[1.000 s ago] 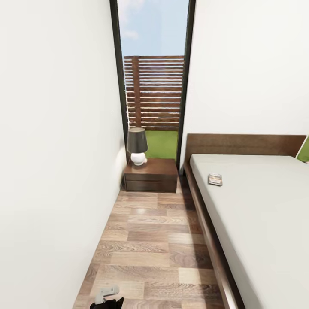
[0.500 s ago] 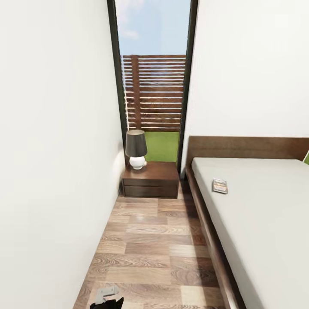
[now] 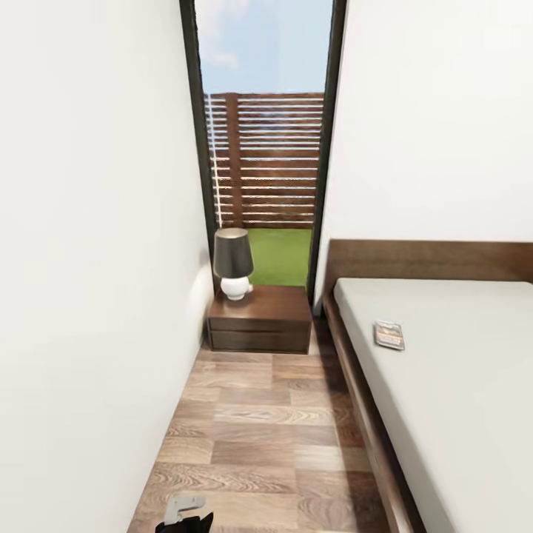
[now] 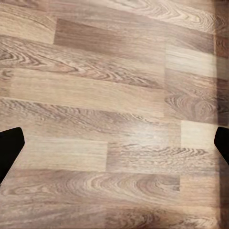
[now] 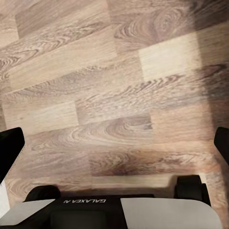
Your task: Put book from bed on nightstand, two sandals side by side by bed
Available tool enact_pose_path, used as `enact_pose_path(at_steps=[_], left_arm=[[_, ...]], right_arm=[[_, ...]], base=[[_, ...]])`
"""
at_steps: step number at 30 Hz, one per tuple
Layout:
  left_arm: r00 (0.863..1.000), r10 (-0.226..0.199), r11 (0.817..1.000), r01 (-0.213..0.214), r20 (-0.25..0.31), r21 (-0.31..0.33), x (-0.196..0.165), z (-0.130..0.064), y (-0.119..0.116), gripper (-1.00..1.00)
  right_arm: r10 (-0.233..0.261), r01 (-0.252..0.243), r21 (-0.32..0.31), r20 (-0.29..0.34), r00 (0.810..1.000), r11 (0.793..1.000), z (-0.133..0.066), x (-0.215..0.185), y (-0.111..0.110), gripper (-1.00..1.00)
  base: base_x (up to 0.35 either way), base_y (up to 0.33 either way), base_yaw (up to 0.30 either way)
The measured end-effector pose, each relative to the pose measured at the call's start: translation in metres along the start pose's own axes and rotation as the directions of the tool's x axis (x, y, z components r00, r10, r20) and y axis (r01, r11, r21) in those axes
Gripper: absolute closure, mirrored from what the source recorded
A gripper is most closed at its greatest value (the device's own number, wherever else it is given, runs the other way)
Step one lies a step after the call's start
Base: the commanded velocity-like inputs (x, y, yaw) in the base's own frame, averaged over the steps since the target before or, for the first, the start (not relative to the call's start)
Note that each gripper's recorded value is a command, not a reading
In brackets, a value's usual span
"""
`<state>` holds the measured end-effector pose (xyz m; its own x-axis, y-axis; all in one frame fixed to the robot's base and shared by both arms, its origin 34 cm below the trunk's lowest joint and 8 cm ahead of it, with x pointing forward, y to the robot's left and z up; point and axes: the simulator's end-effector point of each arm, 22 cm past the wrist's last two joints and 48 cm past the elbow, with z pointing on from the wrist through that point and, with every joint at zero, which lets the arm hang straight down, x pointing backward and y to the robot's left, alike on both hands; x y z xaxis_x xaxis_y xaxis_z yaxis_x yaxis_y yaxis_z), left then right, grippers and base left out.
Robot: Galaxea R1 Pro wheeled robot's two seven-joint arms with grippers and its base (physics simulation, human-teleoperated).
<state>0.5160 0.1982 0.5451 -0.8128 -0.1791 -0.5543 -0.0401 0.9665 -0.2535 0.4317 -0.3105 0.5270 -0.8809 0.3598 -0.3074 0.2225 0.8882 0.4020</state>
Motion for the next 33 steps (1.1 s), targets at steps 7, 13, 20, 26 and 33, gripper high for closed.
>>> enact_pose_path(at_steps=[7,13,20,26,33], left_arm=[[1.000,0.000,1.000,0.000,0.000,0.000,0.0000,0.0000,0.0000,-1.00],[1.000,0.000,1.000,0.000,0.000,0.000,0.0001,0.0000,0.0000,-1.00],[1.000,0.000,1.000,0.000,0.000,0.000,0.0000,0.0000,0.0000,-1.00],[1.000,0.001,1.000,-0.001,0.000,0.000,0.0000,0.0000,0.0000,-1.00],[1.000,0.000,1.000,0.000,0.000,0.000,0.0000,0.0000,0.0000,-1.00]], right_arm=[[-0.001,0.001,0.000,0.000,1.000,1.000,0.0000,0.0000,0.0000,-1.00],[0.000,0.000,0.000,0.000,1.000,1.000,-0.0001,-0.0002,-0.0002,-1.00],[0.000,0.000,0.000,0.001,1.000,1.000,0.0000,-0.0003,0.0000,-1.00],[0.000,0.000,0.000,0.001,1.000,1.000,0.0000,-0.0003,-0.0001,-1.00],[0.000,0.000,0.000,0.001,1.000,1.000,0.0000,-0.0004,-0.0001,-1.00]], base=[[0.329,0.000,0.000],[0.328,0.000,0.000],[0.329,0.000,0.000],[0.329,0.000,0.000],[0.329,0.000,0.000]])
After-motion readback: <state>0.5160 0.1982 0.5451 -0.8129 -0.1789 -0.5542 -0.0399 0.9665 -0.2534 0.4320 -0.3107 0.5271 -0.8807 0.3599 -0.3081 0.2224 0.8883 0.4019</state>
